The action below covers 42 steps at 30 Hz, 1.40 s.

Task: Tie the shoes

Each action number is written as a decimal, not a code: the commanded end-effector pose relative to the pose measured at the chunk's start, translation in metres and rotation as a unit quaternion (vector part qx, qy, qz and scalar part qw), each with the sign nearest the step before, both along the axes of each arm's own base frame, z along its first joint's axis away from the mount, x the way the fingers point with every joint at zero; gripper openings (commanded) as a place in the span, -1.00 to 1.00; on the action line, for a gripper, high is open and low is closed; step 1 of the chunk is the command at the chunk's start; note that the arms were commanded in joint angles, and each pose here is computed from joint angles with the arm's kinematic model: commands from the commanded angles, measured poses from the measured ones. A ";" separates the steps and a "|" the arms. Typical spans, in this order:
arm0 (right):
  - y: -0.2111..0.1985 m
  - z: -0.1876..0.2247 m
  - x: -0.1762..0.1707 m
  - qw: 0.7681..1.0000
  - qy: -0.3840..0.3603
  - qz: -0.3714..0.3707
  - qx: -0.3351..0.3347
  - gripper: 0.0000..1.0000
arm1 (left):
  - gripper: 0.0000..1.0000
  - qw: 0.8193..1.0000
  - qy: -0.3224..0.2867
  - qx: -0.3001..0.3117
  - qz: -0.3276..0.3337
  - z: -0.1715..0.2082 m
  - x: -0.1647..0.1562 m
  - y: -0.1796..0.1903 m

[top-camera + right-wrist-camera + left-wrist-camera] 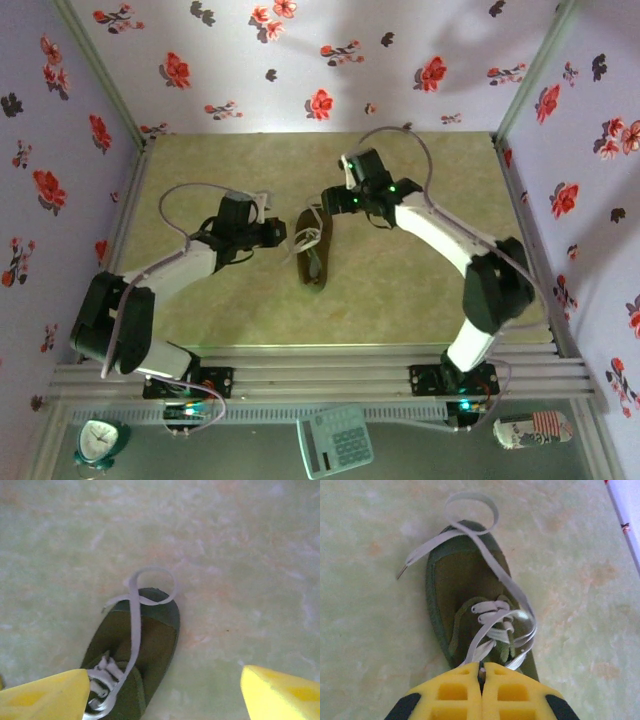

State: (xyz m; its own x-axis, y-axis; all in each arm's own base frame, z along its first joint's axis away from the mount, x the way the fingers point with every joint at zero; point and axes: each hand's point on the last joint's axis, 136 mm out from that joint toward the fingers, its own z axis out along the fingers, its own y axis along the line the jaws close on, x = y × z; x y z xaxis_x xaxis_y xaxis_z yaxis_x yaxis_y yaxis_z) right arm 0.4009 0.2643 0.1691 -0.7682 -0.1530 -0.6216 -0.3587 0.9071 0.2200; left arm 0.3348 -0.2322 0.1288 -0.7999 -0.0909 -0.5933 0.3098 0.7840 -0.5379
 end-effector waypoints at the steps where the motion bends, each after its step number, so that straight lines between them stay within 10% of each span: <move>1: 0.002 -0.024 0.005 0.996 0.085 -0.005 0.009 0.53 | -1.00 1.000 -0.017 0.001 0.000 0.006 -0.002 0.000; 25: 0.059 -0.105 0.081 0.973 0.191 0.015 0.128 0.06 | -1.00 1.000 -0.020 0.007 0.002 0.009 -0.011 0.006; 36: 0.059 -0.078 0.089 0.979 0.147 0.019 0.137 -1.00 | -1.00 0.999 -0.029 0.018 0.008 0.014 -0.010 0.010; 42: 0.033 -0.040 0.084 0.991 0.073 -0.004 0.108 -1.00 | -1.00 0.996 -0.056 0.064 0.029 0.032 -0.005 0.029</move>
